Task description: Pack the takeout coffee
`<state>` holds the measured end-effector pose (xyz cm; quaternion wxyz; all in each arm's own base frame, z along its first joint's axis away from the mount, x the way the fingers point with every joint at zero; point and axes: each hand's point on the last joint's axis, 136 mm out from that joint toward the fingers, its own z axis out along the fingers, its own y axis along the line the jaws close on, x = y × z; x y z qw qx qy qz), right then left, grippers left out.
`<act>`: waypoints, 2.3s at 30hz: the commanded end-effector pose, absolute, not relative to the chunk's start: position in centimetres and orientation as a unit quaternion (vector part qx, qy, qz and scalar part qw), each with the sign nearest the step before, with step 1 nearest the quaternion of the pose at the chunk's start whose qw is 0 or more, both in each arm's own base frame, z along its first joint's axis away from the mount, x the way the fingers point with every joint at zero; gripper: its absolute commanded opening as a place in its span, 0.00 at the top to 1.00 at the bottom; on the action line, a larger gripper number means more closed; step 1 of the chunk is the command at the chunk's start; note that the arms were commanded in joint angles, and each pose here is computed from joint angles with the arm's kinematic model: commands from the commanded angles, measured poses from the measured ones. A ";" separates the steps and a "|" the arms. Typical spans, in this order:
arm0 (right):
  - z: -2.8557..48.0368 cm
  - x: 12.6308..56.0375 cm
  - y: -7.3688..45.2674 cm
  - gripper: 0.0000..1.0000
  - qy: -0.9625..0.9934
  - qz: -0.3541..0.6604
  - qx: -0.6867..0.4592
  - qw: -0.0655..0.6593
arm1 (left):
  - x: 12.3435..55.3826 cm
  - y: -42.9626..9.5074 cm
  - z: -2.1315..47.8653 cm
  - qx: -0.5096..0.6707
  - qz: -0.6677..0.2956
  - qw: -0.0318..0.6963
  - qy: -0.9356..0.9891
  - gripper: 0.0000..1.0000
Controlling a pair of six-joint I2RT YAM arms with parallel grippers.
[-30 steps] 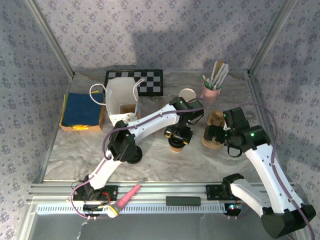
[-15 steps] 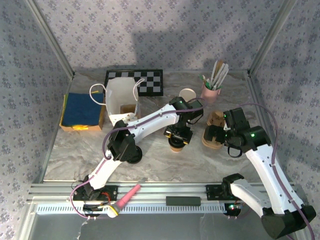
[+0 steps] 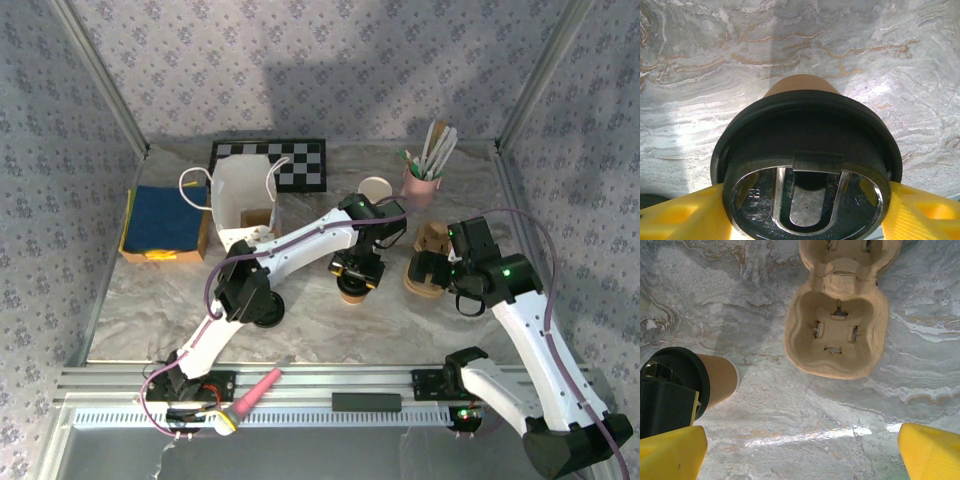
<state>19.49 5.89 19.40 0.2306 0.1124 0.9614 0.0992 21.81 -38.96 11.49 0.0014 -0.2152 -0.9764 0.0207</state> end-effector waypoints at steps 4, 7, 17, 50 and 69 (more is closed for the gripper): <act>19.5 19.4 5.8 0.00 0.959 0.104 0.120 0.234 | 21.4 -38.2 11.5 -0.219 0.006 0.013 -0.976 0.35; 19.7 19.6 6.0 0.00 0.958 0.108 0.119 0.239 | 21.5 -37.9 12.5 -0.220 0.003 0.007 -0.975 0.35; 21.4 20.5 6.8 0.00 0.949 0.130 0.108 0.267 | 22.3 -37.0 17.6 -0.215 0.016 -0.029 -0.976 0.35; 24.8 23.5 11.0 0.00 0.935 0.155 0.048 0.317 | 26.3 -27.6 33.0 -0.113 0.104 -0.187 -0.970 0.37; 24.8 23.7 11.3 0.00 0.937 0.149 0.042 0.315 | 28.1 -21.3 42.0 -0.040 0.170 -0.330 -0.928 0.39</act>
